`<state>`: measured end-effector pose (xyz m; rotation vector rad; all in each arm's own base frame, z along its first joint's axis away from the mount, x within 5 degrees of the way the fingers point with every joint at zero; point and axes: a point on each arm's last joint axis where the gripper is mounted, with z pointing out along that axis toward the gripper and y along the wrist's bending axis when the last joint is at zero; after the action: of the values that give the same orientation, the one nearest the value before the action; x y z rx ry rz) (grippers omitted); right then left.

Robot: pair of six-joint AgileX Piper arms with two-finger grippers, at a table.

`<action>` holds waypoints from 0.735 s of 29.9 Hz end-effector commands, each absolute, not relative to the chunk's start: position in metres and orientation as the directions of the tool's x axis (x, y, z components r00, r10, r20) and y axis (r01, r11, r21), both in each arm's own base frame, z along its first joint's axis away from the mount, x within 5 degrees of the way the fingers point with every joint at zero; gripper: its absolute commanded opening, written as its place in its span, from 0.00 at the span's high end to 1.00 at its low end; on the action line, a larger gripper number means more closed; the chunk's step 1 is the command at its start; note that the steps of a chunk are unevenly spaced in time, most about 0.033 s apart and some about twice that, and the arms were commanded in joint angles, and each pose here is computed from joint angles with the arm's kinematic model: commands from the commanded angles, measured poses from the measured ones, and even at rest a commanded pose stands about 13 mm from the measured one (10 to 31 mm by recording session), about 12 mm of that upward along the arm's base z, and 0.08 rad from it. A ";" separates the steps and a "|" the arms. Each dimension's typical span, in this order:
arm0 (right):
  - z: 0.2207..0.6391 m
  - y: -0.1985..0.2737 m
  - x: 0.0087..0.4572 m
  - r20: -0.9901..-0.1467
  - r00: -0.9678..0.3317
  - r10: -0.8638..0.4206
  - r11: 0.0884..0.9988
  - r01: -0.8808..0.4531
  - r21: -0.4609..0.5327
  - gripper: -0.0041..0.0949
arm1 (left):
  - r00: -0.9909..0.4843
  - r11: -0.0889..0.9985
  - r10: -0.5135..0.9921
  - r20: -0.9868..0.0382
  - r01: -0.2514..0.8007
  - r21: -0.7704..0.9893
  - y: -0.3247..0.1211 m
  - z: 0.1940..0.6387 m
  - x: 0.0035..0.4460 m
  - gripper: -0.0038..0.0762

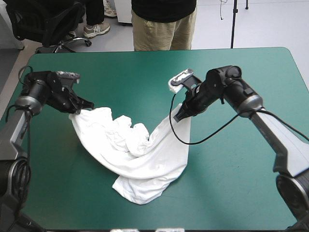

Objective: Fold the cloth

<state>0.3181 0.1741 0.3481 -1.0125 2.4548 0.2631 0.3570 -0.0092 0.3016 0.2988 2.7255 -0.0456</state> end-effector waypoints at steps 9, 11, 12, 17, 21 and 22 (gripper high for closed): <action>0.527 0.111 0.221 -0.842 -0.243 -0.482 0.778 -0.560 -0.284 0.96 | -0.370 0.976 0.183 -0.911 0.176 0.125 -0.012 0.534 0.241 0.97; 0.545 0.103 0.205 -0.876 -0.176 -0.448 0.790 -0.537 -0.296 0.96 | -0.296 0.973 0.200 -0.934 0.171 0.154 -0.012 0.554 0.221 0.97; 0.555 0.099 0.196 -0.891 -0.139 -0.433 0.794 -0.526 -0.304 0.96 | -0.263 0.972 0.204 -0.943 0.167 0.164 -0.012 0.562 0.212 0.97; 0.595 0.077 0.152 -0.920 0.037 -0.390 0.805 -0.471 -0.360 0.96 | -0.113 0.967 0.227 -0.967 0.144 0.211 -0.011 0.598 0.172 0.97; 0.618 0.061 0.121 -0.926 0.131 -0.355 0.818 -0.436 -0.375 0.96 | -0.010 0.966 0.231 -0.973 0.123 0.228 -0.011 0.624 0.139 0.97; 0.622 0.058 0.114 -0.925 0.145 -0.351 0.819 -0.431 -0.378 0.96 | 0.009 0.965 0.233 -0.972 0.120 0.233 -0.011 0.630 0.131 0.97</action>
<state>0.1416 0.0723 0.5972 -0.7239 1.6124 0.0829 0.1656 -0.0103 0.6004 0.2974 1.7395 0.0880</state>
